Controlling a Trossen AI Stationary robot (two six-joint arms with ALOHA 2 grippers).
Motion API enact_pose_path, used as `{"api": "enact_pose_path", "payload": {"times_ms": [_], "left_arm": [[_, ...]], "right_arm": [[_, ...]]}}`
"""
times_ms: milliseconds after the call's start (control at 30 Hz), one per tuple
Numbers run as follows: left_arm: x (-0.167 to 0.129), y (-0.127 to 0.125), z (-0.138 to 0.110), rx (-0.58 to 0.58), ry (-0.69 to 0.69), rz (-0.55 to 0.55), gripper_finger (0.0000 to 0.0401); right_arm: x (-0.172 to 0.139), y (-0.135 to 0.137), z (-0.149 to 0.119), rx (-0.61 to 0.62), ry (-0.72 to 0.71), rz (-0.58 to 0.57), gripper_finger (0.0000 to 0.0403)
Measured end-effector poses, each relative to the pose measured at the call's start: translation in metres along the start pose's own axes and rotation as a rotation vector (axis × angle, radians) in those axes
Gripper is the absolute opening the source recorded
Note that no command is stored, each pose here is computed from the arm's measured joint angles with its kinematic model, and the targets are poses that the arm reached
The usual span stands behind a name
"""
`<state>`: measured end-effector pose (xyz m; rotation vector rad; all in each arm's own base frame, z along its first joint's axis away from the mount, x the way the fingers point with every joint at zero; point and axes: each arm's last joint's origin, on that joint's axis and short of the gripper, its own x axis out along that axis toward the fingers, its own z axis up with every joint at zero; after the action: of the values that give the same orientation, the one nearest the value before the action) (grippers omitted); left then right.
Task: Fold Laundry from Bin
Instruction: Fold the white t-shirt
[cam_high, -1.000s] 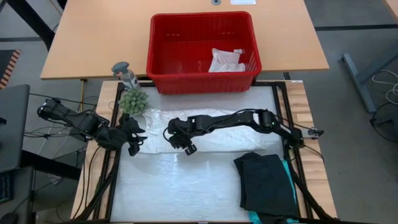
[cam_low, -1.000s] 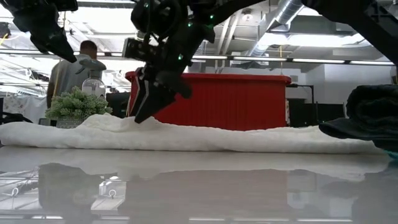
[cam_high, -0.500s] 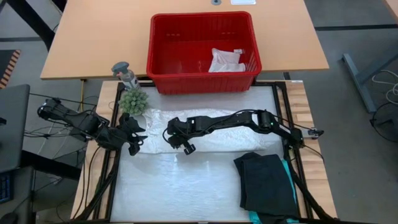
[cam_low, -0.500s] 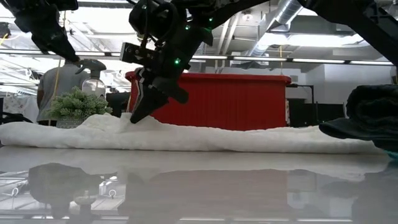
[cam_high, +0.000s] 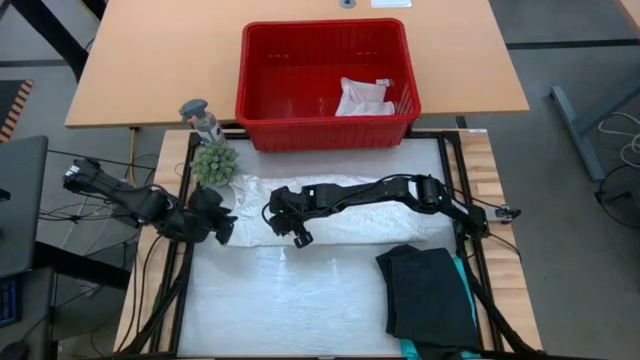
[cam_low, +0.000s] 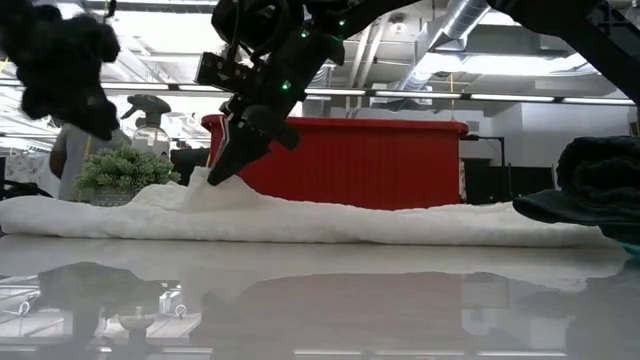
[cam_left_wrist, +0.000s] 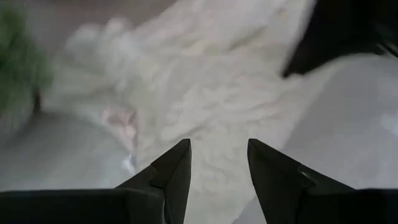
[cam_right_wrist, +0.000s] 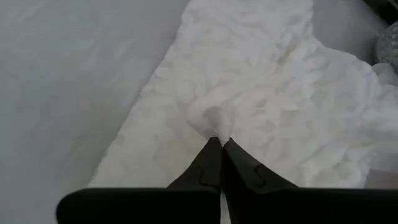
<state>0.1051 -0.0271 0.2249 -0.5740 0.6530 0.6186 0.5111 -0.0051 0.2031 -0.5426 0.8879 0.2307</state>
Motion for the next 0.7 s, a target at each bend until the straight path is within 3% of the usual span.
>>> {"api": "enact_pose_path", "payload": {"times_ms": [100,333,500,700], "left_arm": [[0.007,0.011,-0.008,-0.181,-0.059,0.040,0.0147],[0.027,0.023,-0.025,-0.391,-0.131,0.009,0.0147],[0.041,0.025,-0.034,-0.445,-0.101,-0.065,0.0150],[0.046,0.032,-0.027,-0.426,-0.189,0.019,0.0180]], "right_arm": [[0.000,0.000,0.000,0.000,-0.003,-0.001,0.0033],[0.000,0.000,0.001,0.001,-0.017,0.017,0.0022],[0.000,0.000,0.001,0.001,-0.017,0.018,0.0034],[0.000,0.000,0.000,0.001,-0.016,0.018,0.0024]]}}
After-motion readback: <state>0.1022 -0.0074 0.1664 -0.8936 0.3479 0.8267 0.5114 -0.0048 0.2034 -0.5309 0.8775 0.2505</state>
